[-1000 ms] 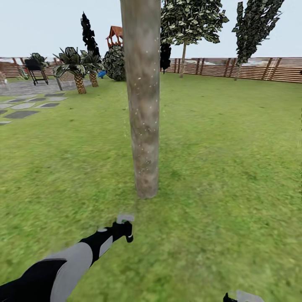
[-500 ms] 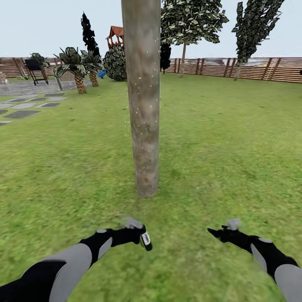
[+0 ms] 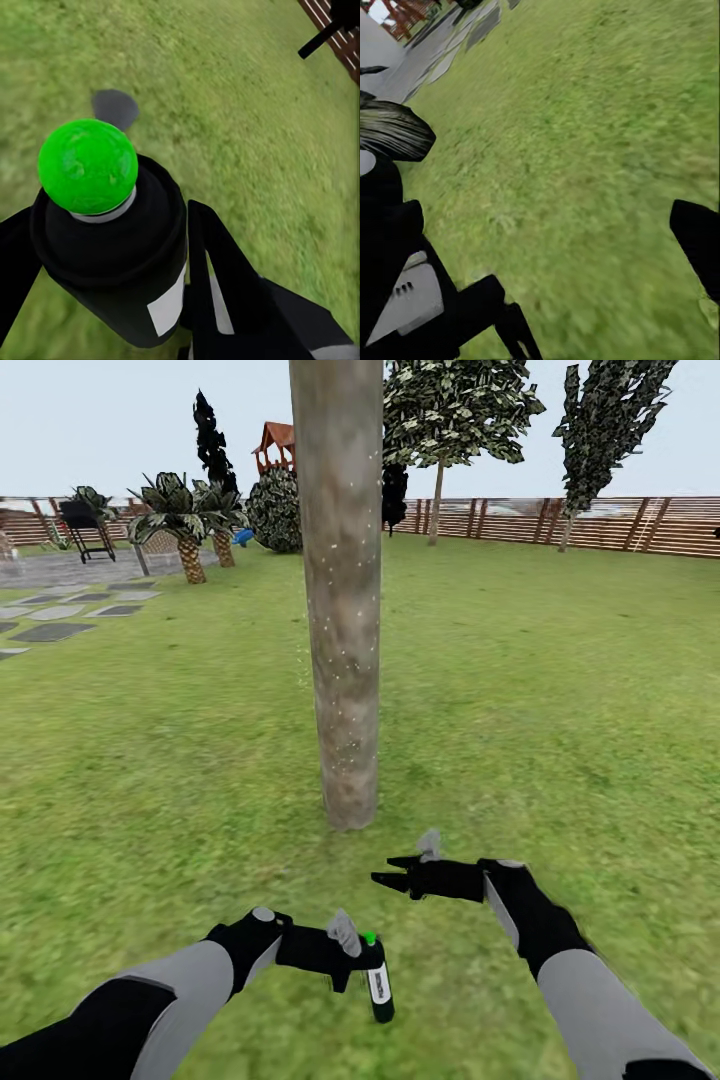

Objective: In the garden, pick up the pesticide atomizer on the floor and spray pesticide onto both trees until each tree trunk is fully covered.

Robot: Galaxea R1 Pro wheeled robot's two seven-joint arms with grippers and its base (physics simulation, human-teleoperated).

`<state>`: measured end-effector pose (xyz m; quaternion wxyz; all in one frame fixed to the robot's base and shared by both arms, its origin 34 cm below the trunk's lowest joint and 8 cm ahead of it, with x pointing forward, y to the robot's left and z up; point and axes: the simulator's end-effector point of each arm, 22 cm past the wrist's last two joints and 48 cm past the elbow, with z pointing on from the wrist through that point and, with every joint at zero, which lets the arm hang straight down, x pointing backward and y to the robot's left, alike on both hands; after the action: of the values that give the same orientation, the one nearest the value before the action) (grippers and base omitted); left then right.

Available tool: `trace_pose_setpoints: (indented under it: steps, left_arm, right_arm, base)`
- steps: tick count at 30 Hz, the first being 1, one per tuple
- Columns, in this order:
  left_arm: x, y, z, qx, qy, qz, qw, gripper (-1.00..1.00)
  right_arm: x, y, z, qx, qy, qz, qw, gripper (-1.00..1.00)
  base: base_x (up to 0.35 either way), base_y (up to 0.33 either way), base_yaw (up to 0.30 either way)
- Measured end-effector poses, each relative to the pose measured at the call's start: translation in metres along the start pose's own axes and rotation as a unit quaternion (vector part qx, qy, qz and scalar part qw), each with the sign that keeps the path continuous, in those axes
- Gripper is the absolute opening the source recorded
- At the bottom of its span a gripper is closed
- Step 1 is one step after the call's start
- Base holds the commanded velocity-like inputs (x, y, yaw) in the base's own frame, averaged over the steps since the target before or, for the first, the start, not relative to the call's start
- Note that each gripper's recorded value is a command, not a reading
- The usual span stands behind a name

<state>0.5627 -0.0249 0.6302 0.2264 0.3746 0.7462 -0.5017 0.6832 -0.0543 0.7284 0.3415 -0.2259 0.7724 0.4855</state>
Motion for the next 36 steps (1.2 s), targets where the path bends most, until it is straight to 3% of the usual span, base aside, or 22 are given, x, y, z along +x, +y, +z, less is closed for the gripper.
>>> trace_pose_setpoints:
  steps: [3,7,20,22,27,32,36]
  left_arm:
    - [-0.001,-0.002,0.002,0.002,0.0,0.001,1.0,-1.0]
    - [-0.002,-0.003,0.004,0.004,-0.001,0.002,1.0,-1.0]
    - [-0.004,-0.004,0.005,0.005,-0.004,0.001,1.0,-1.0]
    - [-0.004,-0.004,0.004,0.004,-0.004,0.001,1.0,-1.0]
    - [-0.004,-0.003,0.004,0.004,-0.006,0.0,1.0,-1.0]
    - [-0.005,-0.003,0.004,0.003,-0.006,-0.001,1.0,-1.0]
    - [-0.005,-0.003,0.004,0.003,-0.006,-0.001,1.0,-1.0]
  right_arm:
    - [0.001,0.016,0.016,-0.017,0.002,-0.002,0.9998,-1.0]
    - [0.003,0.021,0.022,-0.023,0.005,0.0,0.9997,-1.0]
    - [0.011,0.019,0.021,-0.02,0.019,0.023,0.9994,-1.0]
    - [0.026,0.016,0.022,-0.02,0.03,0.041,0.9985,-1.0]
    - [0.033,0.015,0.023,-0.02,0.034,0.05,0.998,-1.0]
    - [0.063,0.022,0.031,-0.028,0.074,0.055,0.9953,-1.0]
    - [0.068,0.024,0.033,-0.03,0.083,0.054,0.9946,-1.0]
  base:
    - [0.0,0.0,0.0]
    - [0.0,0.0,0.0]
    - [0.0,0.0,0.0]
    - [0.0,0.0,0.0]
    - [0.0,0.0,0.0]
    - [0.0,0.0,0.0]
    - [0.0,0.0,0.0]
